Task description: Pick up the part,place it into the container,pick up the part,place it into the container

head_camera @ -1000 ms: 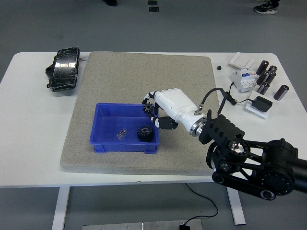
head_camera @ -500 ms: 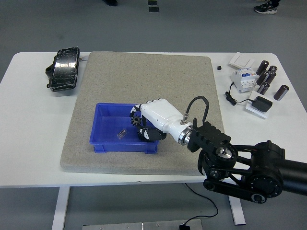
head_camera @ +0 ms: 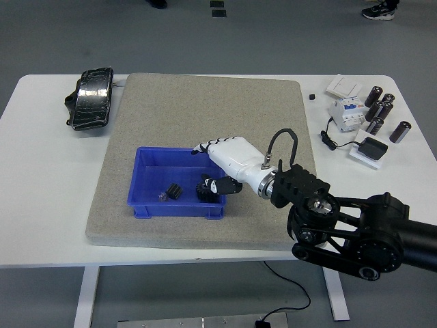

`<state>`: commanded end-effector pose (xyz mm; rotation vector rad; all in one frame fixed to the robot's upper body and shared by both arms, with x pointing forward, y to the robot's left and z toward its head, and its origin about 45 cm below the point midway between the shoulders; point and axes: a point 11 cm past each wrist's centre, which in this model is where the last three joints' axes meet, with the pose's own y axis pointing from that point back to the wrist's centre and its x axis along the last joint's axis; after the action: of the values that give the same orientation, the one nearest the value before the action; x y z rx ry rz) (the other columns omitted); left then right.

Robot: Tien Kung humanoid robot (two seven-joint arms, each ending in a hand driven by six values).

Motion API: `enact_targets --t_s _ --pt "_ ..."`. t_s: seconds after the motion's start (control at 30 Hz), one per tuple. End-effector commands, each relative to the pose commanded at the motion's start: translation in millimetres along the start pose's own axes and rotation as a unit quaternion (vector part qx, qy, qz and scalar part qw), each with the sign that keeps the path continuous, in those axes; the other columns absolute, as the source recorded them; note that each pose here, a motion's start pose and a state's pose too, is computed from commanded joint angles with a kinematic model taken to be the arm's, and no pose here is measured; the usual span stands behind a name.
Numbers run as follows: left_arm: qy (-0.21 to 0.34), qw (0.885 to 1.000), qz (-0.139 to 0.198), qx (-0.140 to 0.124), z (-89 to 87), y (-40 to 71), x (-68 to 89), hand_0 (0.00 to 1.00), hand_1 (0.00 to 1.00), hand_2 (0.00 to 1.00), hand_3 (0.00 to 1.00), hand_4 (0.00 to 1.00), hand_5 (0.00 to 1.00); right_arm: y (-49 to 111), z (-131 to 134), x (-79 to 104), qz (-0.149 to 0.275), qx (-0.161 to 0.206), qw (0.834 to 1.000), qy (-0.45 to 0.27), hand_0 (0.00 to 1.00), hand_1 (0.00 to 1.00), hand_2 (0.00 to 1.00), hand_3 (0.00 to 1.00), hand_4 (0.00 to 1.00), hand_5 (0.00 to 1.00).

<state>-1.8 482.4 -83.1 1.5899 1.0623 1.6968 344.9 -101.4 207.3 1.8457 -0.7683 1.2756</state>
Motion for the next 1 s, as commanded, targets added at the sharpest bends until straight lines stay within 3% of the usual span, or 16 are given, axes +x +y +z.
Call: enact_targets --t_s 0.2,0.27,0.6,0.63,0.77,1.0 --pt "0.0 1.0 0.0 0.0 0.0 0.1 -0.8 0.676 0.668 0.609 0.557 0.474 0.541 3.6 5.1 14.6 0.023 -0.003 0.998 -0.059 0.702 0.868 0.874 0.841 0.694 0.309" --pt "0.0 1.0 -0.001 0.001 -1.0 0.1 -1.4 0.675 0.669 0.609 0.558 0.472 0.54 7.3 8.9 25.1 0.042 -0.001 0.995 -0.094 0.673 0.811 0.814 0.828 0.71 0.337" --pt "0.0 1.0 -0.003 0.004 -5.8 -0.1 -4.8 0.675 0.668 0.609 0.559 0.469 0.536 37.3 44.1 71.0 0.156 -0.013 0.957 -0.244 0.64 0.757 0.774 0.822 0.7 0.344" --pt "0.0 1.0 -0.004 0.005 -6.0 0.0 -5.2 0.675 0.668 0.609 0.559 0.47 0.536 40.1 50.0 73.0 0.164 -0.018 0.953 -0.255 0.614 0.712 0.736 0.822 0.689 0.343" --pt "0.0 1.0 -0.005 0.006 -7.0 0.0 -6.6 0.675 0.668 0.609 0.559 0.47 0.536 51.1 77.7 77.5 0.193 -0.046 0.936 -0.29 0.614 0.712 0.736 0.822 0.689 0.343" --pt "0.0 1.0 -0.007 0.008 -9.1 0.1 -8.7 0.674 0.668 0.608 0.56 0.47 0.537 77.3 134.4 70.0 0.224 -0.122 0.914 -0.315 0.604 0.699 0.734 0.845 0.678 0.335"
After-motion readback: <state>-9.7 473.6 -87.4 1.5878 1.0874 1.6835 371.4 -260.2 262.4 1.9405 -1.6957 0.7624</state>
